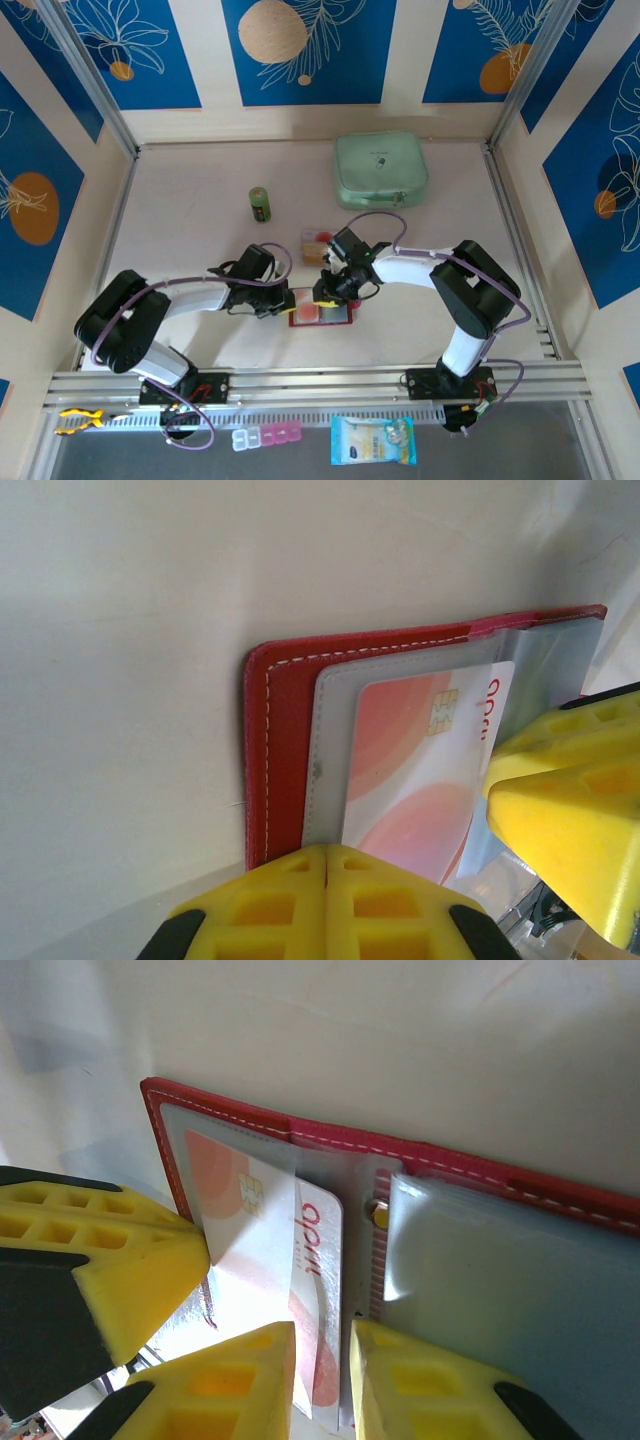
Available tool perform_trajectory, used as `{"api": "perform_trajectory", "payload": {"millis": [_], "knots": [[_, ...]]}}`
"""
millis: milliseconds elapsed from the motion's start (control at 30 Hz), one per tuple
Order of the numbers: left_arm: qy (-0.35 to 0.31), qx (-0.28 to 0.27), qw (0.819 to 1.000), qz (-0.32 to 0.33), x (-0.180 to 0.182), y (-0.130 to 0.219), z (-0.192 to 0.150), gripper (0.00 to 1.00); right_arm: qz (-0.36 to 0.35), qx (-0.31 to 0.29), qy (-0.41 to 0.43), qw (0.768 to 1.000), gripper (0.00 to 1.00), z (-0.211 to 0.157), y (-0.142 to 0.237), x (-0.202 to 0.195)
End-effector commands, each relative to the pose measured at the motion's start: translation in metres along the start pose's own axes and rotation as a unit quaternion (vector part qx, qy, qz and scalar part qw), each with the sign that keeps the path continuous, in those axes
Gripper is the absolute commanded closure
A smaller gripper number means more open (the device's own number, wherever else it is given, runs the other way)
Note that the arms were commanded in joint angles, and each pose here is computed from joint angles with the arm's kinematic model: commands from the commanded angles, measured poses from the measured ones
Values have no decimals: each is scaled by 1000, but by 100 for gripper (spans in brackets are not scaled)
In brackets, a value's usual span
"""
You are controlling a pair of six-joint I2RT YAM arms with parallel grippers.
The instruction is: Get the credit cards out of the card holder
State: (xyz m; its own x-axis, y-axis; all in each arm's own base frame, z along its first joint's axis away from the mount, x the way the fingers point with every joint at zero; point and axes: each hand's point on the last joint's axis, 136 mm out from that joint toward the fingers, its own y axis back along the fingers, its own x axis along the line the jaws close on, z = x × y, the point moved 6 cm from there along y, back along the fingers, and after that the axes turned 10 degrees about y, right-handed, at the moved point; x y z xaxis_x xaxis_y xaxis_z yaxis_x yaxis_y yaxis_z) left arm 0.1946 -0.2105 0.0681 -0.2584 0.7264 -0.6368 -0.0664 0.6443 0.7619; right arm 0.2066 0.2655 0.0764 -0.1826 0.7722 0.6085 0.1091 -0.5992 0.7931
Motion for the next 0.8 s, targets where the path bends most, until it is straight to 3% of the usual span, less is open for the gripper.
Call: {"api": "perform_trajectory", "payload": {"millis": [0,767], "knots": [[12,4,1000,25,11,-1,0,97,5,7,-11,1000,79,-4,2,-1],[15,6,999,29,11,-2,0,97,40,0,-12,999,91,-5,4,-1]]}}
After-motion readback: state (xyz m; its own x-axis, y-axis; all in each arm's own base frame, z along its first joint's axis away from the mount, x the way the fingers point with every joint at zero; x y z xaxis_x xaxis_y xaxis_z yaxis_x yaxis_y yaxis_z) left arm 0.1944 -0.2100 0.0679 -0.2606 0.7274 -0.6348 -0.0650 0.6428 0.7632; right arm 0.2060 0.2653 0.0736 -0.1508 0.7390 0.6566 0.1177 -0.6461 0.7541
